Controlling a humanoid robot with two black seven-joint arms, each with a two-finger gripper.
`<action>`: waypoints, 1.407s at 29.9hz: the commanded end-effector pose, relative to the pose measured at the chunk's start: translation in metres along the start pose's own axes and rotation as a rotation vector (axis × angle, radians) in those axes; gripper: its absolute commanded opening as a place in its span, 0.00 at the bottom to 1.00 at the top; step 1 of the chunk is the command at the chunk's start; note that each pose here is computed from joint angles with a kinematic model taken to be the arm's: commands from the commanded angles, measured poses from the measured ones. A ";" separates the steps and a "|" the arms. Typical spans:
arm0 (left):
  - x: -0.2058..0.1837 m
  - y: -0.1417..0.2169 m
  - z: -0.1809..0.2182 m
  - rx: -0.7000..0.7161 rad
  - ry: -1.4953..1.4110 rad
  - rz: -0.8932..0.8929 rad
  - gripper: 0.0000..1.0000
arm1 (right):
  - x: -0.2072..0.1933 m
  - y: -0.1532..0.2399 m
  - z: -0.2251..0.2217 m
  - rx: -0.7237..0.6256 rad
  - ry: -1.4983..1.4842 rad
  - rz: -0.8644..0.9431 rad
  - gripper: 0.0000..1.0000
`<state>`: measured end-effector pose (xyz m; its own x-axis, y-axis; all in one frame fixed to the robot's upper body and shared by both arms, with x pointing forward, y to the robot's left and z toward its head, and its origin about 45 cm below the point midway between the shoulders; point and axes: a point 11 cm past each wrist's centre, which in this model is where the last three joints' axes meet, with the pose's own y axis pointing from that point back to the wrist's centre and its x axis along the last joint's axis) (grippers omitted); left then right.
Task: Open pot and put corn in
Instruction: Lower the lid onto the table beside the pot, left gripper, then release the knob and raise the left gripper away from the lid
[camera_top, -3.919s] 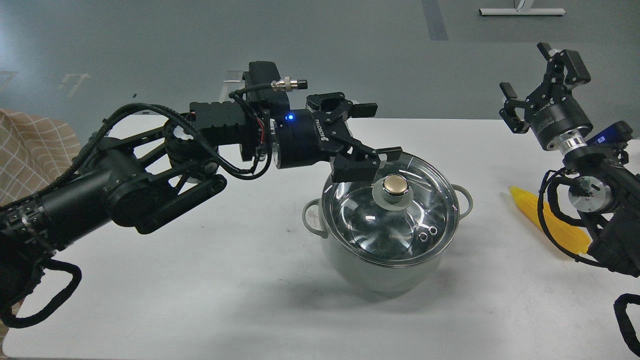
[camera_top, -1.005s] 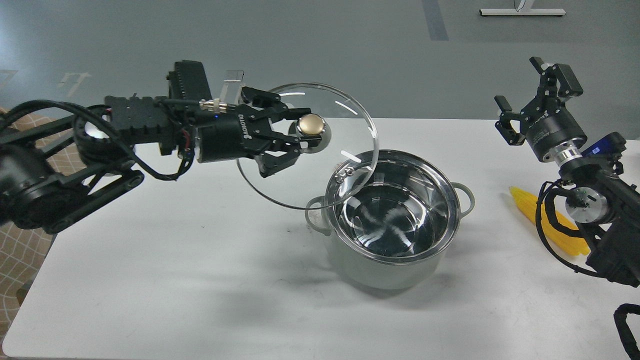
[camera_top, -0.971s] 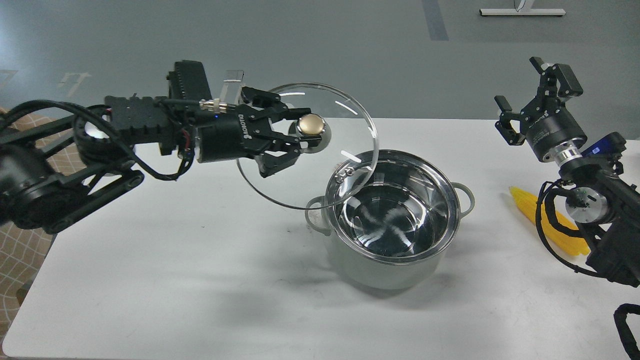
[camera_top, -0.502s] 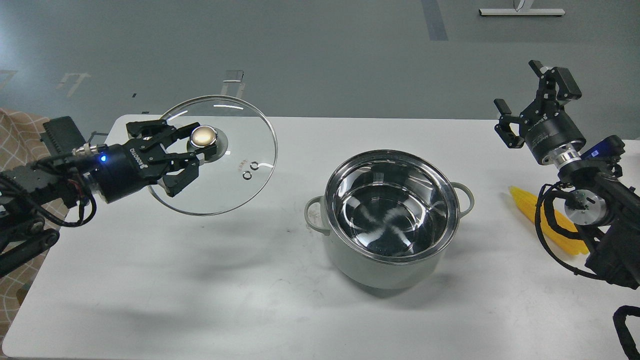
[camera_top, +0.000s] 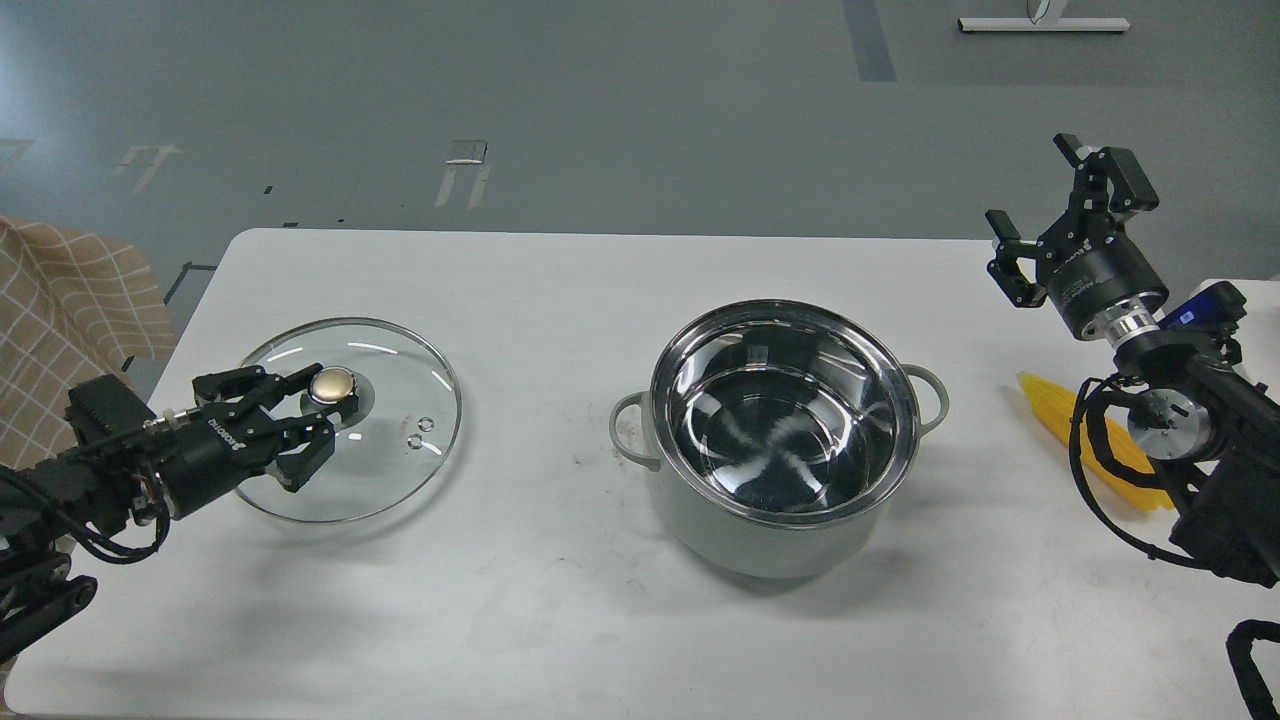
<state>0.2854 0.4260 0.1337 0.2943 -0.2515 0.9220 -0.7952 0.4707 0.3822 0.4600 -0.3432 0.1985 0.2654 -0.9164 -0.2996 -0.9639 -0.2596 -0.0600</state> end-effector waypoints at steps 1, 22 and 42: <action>-0.006 -0.002 0.003 0.002 0.015 -0.004 0.17 | 0.001 0.000 -0.001 0.001 0.001 0.002 1.00; -0.025 -0.019 0.011 0.029 0.068 -0.001 0.46 | 0.003 0.004 0.005 -0.011 0.000 0.007 1.00; 0.066 -0.026 -0.031 0.122 0.162 0.241 0.83 | 0.013 0.005 -0.015 -0.006 0.063 -0.003 1.00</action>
<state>0.3219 0.4221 0.1492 0.2373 -0.0843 0.9678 -0.8783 0.4071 0.2508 0.4576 -0.3534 0.1992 0.2542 -0.9242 -0.2850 -0.9669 -0.2494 -0.0540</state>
